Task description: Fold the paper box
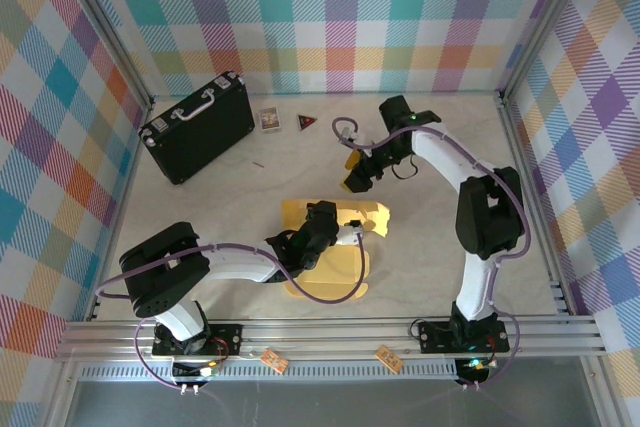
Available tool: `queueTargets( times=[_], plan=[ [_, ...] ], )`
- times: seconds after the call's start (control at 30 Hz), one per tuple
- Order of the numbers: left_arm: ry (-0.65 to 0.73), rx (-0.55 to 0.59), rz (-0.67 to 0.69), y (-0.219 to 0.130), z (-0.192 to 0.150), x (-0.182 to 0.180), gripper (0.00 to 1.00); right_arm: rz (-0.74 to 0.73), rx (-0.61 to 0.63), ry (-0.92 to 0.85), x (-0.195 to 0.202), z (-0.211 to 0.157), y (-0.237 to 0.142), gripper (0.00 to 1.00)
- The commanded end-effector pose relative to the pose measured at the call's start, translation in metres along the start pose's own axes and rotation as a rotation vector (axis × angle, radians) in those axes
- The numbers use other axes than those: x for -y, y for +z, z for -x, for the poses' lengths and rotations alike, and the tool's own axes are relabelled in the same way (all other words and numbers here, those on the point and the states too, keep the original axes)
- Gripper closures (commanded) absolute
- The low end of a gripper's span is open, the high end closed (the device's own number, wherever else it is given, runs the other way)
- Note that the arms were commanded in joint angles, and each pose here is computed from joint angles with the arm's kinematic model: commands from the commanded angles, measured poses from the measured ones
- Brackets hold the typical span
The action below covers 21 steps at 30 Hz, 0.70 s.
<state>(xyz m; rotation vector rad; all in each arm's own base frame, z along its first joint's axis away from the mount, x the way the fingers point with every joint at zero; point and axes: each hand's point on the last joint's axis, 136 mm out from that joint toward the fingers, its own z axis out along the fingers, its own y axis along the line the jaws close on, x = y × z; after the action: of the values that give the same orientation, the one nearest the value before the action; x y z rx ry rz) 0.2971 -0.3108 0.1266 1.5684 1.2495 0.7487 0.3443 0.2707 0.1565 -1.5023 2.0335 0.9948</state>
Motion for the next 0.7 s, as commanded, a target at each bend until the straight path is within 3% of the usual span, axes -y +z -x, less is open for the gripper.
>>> queueTargets(
  times=[0.0, 0.5, 0.67],
  plan=[
    [0.009, -0.001, 0.033, 0.001, 0.005, -0.005, 1.0, 0.054, -0.013, -0.035, -0.009, 0.002, 0.009, 0.21],
    [0.029, -0.001, 0.039, 0.003, 0.007, -0.001, 1.0, 0.128, -0.185, -0.007, -0.019, -0.035, 0.044, 0.21],
    [0.04, -0.013, 0.038, 0.005, 0.006, 0.002, 1.0, 0.167, -0.177, -0.01, -0.031, -0.036, 0.042, 0.23]
  ],
)
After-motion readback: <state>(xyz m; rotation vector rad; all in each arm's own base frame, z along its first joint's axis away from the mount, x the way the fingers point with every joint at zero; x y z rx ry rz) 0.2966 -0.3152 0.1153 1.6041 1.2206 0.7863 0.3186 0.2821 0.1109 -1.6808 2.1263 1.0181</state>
